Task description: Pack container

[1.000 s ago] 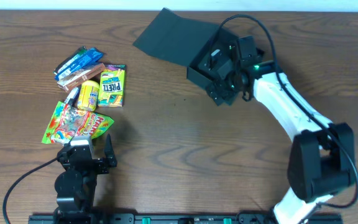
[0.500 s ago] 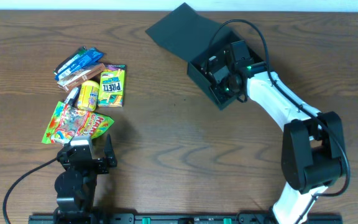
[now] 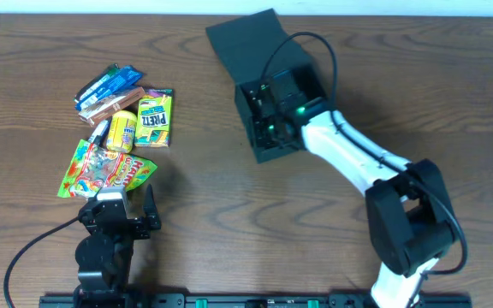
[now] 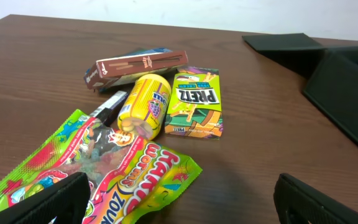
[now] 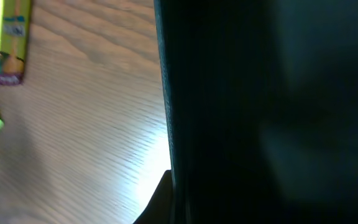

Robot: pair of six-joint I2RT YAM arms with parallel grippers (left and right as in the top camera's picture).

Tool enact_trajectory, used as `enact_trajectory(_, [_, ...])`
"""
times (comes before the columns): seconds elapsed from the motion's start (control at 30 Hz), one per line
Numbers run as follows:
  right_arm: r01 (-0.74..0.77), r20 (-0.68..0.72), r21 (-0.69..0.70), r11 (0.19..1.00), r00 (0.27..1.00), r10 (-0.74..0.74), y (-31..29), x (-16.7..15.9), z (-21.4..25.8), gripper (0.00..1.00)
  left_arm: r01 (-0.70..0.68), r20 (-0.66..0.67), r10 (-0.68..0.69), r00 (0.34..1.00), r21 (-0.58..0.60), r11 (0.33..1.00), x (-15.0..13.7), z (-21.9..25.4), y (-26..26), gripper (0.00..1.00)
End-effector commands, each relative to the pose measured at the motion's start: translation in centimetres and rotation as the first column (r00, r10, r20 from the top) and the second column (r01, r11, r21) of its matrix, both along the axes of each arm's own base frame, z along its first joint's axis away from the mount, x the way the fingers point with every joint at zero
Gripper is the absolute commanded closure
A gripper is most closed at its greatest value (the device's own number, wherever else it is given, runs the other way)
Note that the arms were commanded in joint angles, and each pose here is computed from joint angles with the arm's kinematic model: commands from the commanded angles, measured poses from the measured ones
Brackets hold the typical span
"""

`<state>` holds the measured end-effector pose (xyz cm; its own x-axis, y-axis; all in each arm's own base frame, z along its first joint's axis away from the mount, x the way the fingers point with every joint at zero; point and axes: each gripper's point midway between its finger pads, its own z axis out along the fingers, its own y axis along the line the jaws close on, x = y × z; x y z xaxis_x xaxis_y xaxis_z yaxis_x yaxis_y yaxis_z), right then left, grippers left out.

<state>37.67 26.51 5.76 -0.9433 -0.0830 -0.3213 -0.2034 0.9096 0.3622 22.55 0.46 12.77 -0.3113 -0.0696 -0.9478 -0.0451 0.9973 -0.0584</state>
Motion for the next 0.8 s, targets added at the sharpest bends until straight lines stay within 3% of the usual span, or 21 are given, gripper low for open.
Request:
enact_trajectory(0.0, [0.180,-0.099,0.061,0.982,0.980,-0.173,2.0,-0.9,-0.2,0.99,-0.021,-0.024,0.021,1.000,0.001,1.000,-0.1,-1.1,0.4,0.05])
enact_trajectory(0.3, [0.309,-0.103,0.094,0.946,0.948,-0.300,4.6,-1.4,0.3,0.98,-0.021,-0.024,0.021,1.000,0.001,1.000,-0.1,-1.1,0.4,0.05])
enact_trajectory(0.57, [0.299,-0.099,0.144,0.943,0.953,-0.287,6.7,-1.9,0.9,0.98,-0.021,-0.024,0.021,1.000,0.001,1.000,-0.1,-1.1,0.4,0.05])
enact_trajectory(0.6, [0.289,-0.093,0.148,0.946,0.956,-0.277,7.0,-2.0,1.0,0.89,-0.021,-0.024,0.021,1.000,0.001,1.000,-0.1,-1.1,0.4,0.05])
enact_trajectory(0.63, [0.265,-0.081,0.150,0.952,0.964,-0.255,7.2,-2.0,1.1,0.65,-0.021,-0.024,0.021,1.000,0.001,1.000,-0.1,-1.1,0.4,0.05])
enact_trajectory(0.67, [0.230,-0.068,0.158,0.960,0.973,-0.222,7.5,-2.1,1.4,0.47,-0.021,-0.024,0.021,1.000,0.001,1.000,-0.1,-1.1,0.4,0.05])
enact_trajectory(0.7, [0.189,-0.046,0.164,0.968,0.982,-0.183,7.7,-2.1,1.9,0.17,-0.021,-0.024,0.021,1.000,0.001,1.000,-0.1,-1.1,0.4,0.05])
enact_trajectory(0.73, [0.171,-0.029,0.168,0.971,0.985,-0.169,7.7,-2.0,2.4,0.01,-0.021,-0.024,0.021,1.000,0.001,1.000,-0.1,-1.1,0.4,0.05])
enact_trajectory(0.77, [0.163,-0.010,0.171,0.972,0.986,-0.164,7.7,-1.8,3.0,0.01,-0.021,-0.024,0.021,1.000,0.001,1.000,-0.1,-1.1,0.4,0.05])
